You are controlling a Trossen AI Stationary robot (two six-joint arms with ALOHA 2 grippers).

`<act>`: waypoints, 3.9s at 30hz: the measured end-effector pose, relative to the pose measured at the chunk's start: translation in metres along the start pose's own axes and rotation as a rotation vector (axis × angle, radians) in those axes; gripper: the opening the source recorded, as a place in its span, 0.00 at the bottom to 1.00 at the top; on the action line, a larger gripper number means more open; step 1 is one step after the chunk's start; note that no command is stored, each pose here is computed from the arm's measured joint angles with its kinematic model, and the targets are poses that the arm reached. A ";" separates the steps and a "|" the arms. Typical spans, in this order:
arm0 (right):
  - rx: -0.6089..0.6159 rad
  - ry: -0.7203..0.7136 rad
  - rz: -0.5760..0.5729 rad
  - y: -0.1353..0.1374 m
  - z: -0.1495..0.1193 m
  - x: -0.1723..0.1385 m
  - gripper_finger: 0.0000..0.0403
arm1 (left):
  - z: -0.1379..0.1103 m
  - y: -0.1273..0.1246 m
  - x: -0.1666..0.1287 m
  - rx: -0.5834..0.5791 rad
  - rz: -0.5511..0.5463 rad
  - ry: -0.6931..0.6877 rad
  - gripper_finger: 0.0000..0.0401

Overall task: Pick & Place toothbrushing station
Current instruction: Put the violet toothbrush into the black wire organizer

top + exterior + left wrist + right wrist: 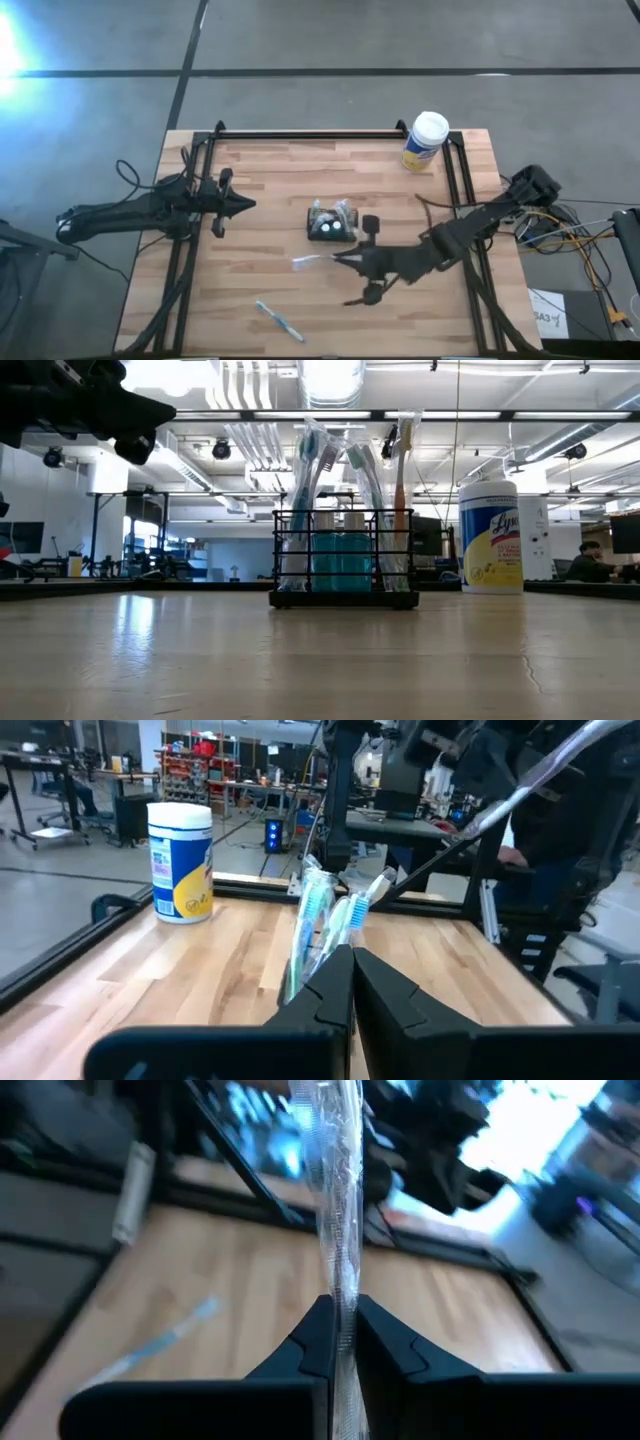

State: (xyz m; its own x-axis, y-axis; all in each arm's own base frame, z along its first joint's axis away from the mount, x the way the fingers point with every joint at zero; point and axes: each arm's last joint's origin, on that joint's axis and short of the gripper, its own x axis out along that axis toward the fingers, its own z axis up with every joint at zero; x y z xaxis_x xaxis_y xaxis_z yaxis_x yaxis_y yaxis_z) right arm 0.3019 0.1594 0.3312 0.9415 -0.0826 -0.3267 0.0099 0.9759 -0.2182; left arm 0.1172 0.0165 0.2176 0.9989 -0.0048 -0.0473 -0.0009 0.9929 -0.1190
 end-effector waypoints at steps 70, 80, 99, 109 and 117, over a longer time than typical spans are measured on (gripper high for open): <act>0.087 -0.440 -0.017 -0.093 -0.067 0.058 0.05 | 0.108 -0.042 0.145 0.210 -0.297 -0.204 0.32; 0.077 -0.422 -0.005 -0.092 -0.069 0.058 0.09 | 0.108 -0.043 0.141 0.211 -0.317 -0.177 0.06; 0.141 -0.349 0.057 -0.102 -0.067 -0.018 0.16 | 0.112 -0.043 0.034 0.144 -0.241 -0.113 0.06; 0.227 -0.553 0.133 -0.105 -0.125 -0.067 0.02 | 0.063 -0.034 -0.011 0.115 -0.208 -0.144 0.06; 0.252 -0.619 0.113 -0.102 -0.177 -0.078 0.02 | 0.029 -0.029 -0.016 0.085 -0.207 -0.111 0.06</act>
State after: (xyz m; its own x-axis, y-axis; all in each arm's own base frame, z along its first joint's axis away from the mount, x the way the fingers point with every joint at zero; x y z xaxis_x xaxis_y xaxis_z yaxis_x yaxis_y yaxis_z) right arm 0.1678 0.0304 0.2162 0.9601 0.0802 0.2680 -0.0921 0.9952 0.0319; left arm 0.1025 -0.0091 0.2506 0.9764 -0.2010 0.0788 0.2039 0.9785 -0.0306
